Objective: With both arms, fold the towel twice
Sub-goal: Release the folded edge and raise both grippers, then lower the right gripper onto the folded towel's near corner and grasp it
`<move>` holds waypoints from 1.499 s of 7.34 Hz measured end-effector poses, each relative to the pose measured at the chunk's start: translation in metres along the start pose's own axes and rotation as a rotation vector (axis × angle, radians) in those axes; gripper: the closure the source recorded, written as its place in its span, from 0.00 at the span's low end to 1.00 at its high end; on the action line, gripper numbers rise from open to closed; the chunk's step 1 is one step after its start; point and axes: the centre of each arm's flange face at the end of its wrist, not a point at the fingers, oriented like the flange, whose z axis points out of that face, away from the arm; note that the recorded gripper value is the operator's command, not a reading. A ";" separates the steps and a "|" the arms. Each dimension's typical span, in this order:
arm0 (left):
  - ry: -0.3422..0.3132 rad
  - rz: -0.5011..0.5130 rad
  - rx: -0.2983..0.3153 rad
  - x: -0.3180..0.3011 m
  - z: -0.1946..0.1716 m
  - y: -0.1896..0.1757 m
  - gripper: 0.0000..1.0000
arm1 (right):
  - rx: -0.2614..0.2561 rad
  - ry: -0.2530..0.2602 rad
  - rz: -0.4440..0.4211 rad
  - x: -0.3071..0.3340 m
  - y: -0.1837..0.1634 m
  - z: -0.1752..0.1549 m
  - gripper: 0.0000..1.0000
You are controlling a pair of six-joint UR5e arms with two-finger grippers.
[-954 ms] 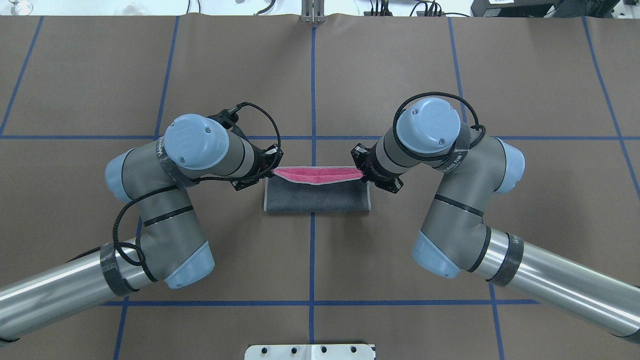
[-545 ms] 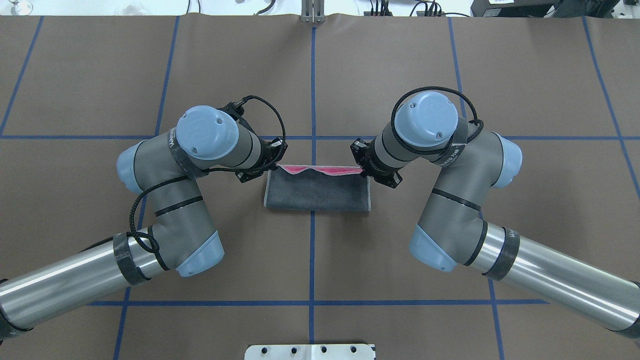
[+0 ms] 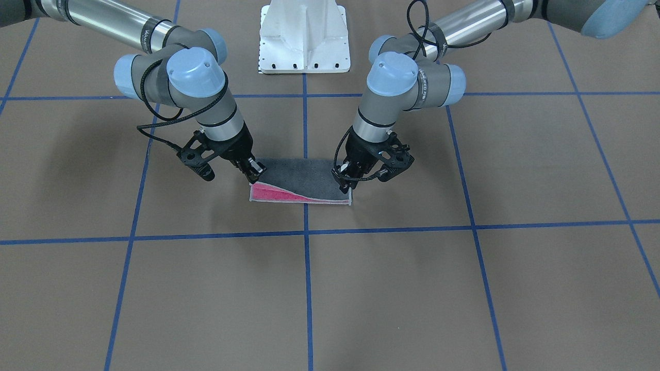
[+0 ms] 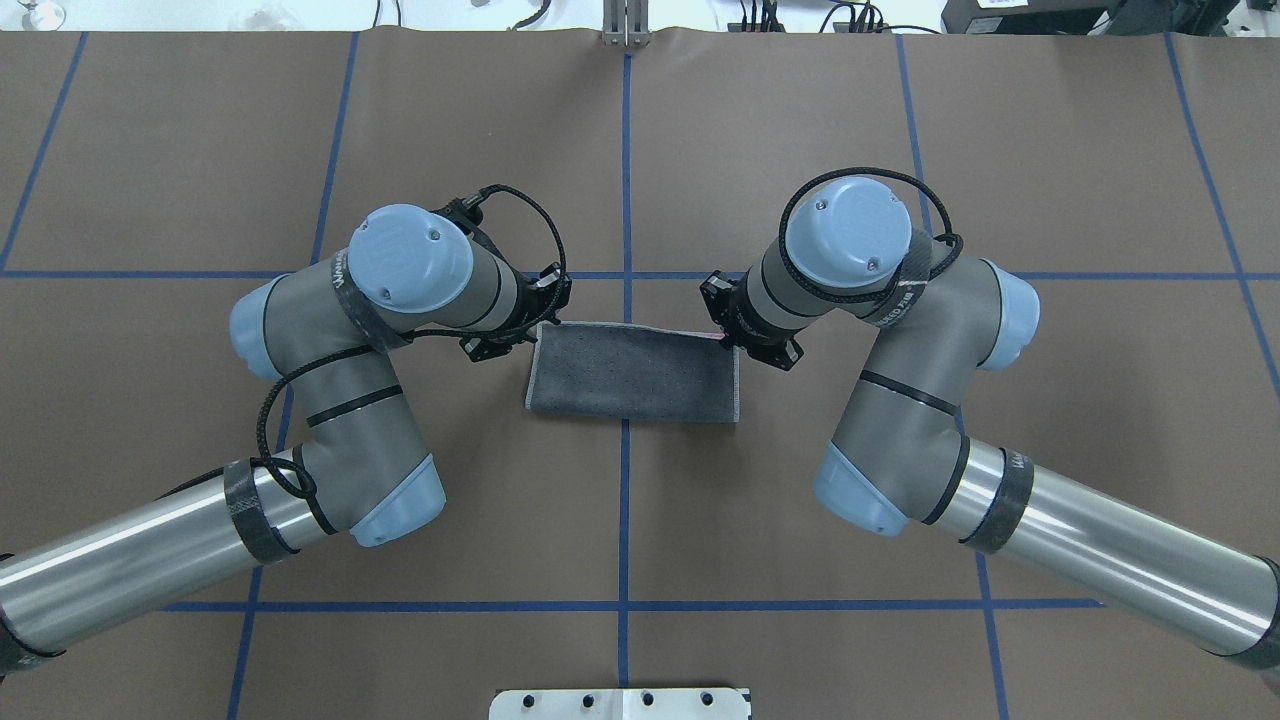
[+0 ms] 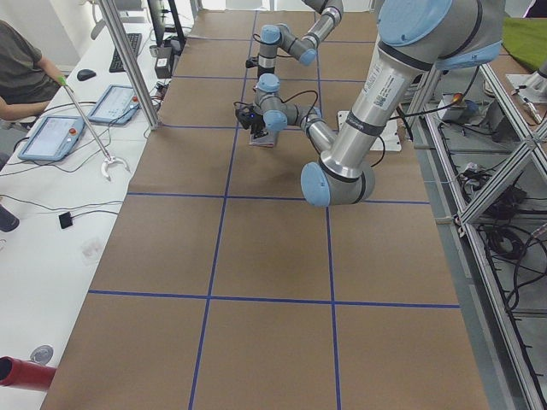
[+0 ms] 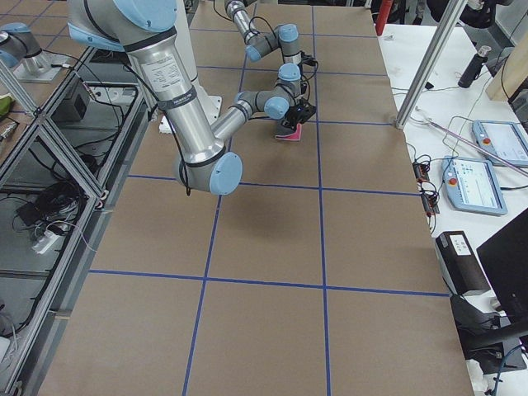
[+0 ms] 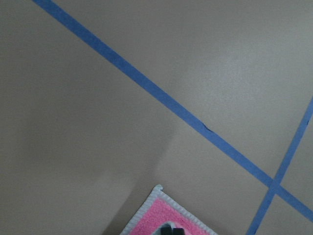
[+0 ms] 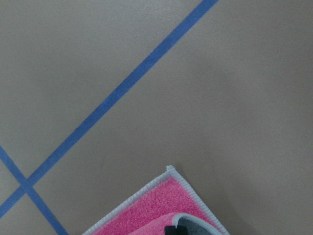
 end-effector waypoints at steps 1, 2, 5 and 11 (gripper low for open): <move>-0.001 -0.001 0.001 0.000 0.000 -0.001 0.00 | 0.002 -0.002 0.002 -0.004 0.000 0.000 0.00; 0.000 -0.003 0.001 0.000 0.000 -0.001 0.00 | 0.004 -0.004 0.003 -0.006 -0.001 -0.001 0.00; 0.010 -0.009 0.003 0.003 -0.005 -0.004 0.00 | 0.000 -0.015 0.022 -0.007 0.000 -0.006 0.00; 0.015 -0.014 0.007 0.005 -0.009 -0.009 0.00 | 0.040 -0.035 0.383 0.042 0.059 0.012 0.32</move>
